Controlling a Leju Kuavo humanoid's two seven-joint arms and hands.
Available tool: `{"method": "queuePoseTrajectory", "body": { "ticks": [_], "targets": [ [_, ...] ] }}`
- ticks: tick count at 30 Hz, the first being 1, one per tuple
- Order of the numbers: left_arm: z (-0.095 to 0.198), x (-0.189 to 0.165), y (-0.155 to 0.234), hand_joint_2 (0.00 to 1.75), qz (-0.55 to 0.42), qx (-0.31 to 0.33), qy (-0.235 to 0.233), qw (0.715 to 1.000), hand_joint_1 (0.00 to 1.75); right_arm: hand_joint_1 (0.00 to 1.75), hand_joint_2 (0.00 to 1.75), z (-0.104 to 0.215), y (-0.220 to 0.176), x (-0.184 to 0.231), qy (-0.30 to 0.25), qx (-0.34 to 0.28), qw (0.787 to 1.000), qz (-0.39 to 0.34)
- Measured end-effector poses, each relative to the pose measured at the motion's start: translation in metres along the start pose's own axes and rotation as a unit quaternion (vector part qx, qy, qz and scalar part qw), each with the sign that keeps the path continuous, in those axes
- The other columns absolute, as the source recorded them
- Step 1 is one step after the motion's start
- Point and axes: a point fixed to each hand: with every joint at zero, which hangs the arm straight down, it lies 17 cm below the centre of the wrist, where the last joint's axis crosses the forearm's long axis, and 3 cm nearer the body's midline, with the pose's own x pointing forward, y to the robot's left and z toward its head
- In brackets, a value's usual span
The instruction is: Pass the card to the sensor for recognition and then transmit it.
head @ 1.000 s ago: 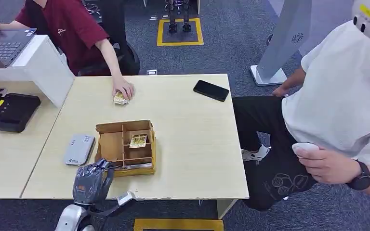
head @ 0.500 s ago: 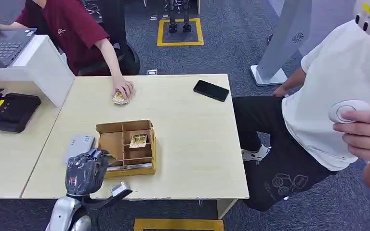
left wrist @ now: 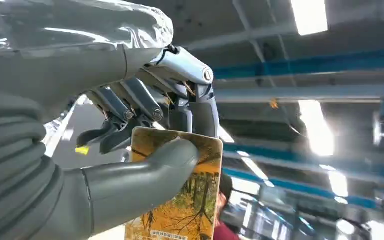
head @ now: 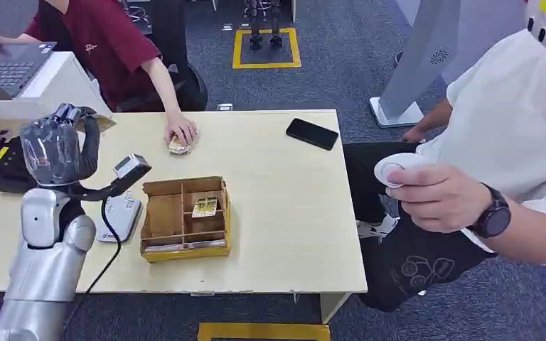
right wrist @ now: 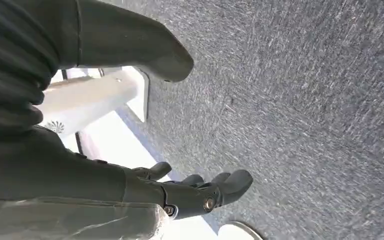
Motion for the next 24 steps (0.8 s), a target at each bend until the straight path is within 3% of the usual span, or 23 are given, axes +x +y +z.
{"method": "queuePoseTrajectory", "body": {
  "ticks": [4,7,24],
  "targets": [
    [-0.034,-0.026,-0.015,1.75,-0.027,-0.006,0.034,0.999,1.75,0.00,1.75,-0.001,-0.002,0.007,-0.012,-0.002,1.000,0.011],
    [-0.043,-0.039,-0.030,1.75,-0.028,-0.018,0.053,0.998,1.75,0.00,1.75,-0.001,-0.003,0.009,-0.016,-0.003,1.000,0.019],
    [-0.017,-0.046,-0.094,1.75,-0.042,-0.100,0.084,0.991,1.75,0.00,1.75,-0.002,-0.004,0.011,-0.023,-0.002,0.999,0.038]
  ]
}}
